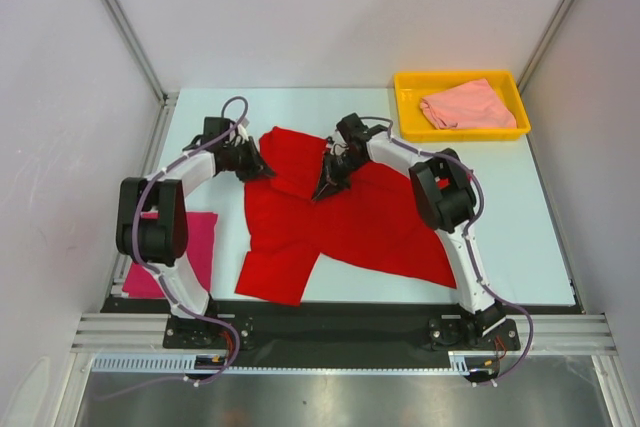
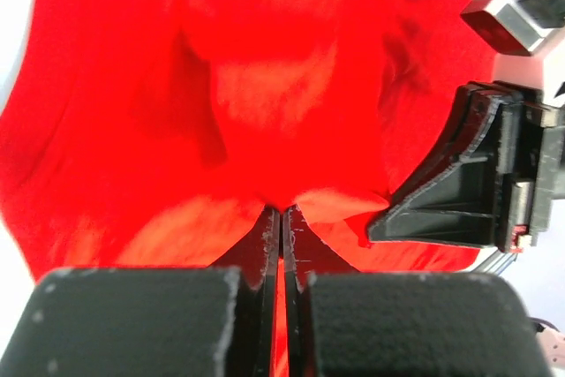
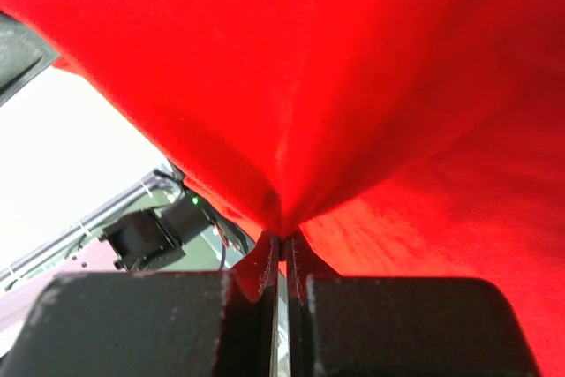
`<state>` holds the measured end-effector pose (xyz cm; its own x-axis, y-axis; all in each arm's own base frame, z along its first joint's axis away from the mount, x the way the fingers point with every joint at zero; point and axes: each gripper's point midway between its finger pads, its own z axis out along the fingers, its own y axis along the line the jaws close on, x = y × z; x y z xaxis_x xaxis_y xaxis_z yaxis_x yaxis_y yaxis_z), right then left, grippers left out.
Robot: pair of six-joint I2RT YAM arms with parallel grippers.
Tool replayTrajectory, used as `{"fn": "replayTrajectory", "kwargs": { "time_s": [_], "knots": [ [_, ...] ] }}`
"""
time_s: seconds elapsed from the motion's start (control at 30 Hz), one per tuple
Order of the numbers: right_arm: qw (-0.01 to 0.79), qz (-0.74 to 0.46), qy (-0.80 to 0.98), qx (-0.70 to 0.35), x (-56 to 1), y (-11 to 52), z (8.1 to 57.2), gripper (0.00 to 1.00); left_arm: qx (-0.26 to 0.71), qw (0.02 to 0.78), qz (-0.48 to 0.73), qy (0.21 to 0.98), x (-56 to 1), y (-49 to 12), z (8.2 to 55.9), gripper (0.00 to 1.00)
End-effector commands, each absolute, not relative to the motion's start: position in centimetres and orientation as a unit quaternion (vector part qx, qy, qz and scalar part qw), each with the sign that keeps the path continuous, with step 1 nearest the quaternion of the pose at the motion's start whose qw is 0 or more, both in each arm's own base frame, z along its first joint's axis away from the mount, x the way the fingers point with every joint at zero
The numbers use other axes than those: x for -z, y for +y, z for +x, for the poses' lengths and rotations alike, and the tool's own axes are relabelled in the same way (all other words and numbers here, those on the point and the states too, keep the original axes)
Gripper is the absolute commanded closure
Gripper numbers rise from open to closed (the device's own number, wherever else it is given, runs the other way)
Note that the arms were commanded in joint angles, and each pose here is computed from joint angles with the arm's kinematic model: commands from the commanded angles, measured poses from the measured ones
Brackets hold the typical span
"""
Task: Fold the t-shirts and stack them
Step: Fold the tshirt
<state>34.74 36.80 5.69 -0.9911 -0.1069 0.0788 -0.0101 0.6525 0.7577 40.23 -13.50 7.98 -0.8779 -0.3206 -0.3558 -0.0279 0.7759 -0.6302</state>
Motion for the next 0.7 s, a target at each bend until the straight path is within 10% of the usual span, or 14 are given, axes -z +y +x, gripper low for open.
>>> {"fn": "replayTrajectory", "kwargs": {
  "time_s": [0.0,0.5,0.67],
  "knots": [
    [0.065,0.060,-0.897,0.434,-8.8,37.2,33.3,1.00,0.296,0.249,-0.091,0.918,-8.8,-11.6,39.5,0.99],
    [0.077,0.048,-0.900,0.426,-7.1,37.4,31.6,0.90,0.293,0.214,-0.107,0.926,-6.0,-11.1,37.3,0.96],
    [0.044,0.048,-0.913,0.403,-8.1,35.6,33.4,0.60,0.256,0.237,-0.114,0.930,-6.6,-9.7,36.4,0.62]
  ]
}}
